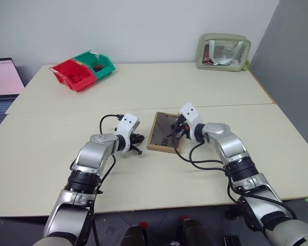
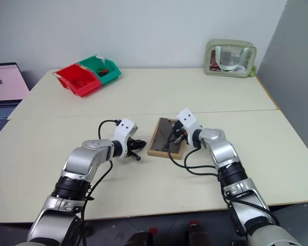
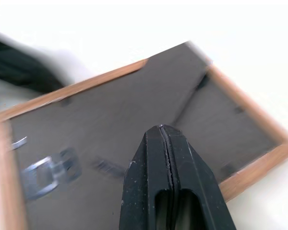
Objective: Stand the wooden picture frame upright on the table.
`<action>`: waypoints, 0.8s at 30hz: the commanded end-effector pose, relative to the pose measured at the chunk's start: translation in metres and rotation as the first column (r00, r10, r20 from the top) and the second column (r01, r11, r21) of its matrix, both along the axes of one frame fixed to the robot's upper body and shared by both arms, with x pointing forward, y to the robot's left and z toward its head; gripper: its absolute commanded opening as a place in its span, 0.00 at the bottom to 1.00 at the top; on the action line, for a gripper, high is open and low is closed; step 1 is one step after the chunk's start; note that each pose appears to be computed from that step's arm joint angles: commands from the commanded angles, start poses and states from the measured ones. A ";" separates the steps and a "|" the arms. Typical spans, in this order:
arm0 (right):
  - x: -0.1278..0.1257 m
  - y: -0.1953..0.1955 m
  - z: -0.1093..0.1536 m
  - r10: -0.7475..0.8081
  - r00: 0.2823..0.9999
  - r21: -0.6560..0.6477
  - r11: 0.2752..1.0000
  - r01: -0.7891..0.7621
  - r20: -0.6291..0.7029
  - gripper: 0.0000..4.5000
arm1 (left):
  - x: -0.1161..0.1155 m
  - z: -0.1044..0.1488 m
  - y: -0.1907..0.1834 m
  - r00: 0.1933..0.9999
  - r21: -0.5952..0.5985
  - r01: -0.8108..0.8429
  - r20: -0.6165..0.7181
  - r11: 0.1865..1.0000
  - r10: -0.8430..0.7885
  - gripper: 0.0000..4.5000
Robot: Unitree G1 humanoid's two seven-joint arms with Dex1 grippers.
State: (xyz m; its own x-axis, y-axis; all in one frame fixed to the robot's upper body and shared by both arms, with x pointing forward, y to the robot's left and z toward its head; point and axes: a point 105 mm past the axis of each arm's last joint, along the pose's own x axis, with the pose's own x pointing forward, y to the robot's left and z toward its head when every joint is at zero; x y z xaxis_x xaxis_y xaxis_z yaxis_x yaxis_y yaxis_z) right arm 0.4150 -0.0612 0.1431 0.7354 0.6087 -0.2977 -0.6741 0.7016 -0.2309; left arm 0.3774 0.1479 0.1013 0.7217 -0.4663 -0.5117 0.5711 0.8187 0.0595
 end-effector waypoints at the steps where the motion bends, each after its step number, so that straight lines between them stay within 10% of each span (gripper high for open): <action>1: 0.016 -0.019 0.022 -0.116 0.988 0.011 0.993 0.116 0.105 0.00 | 0.009 0.002 0.003 0.999 0.015 -0.033 0.025 0.999 0.033 0.01; 24: 0.013 -0.048 0.000 -0.336 0.933 -0.061 0.936 0.346 0.128 0.00 | 0.027 -0.008 -0.046 0.995 0.015 0.094 0.029 0.995 -0.094 0.01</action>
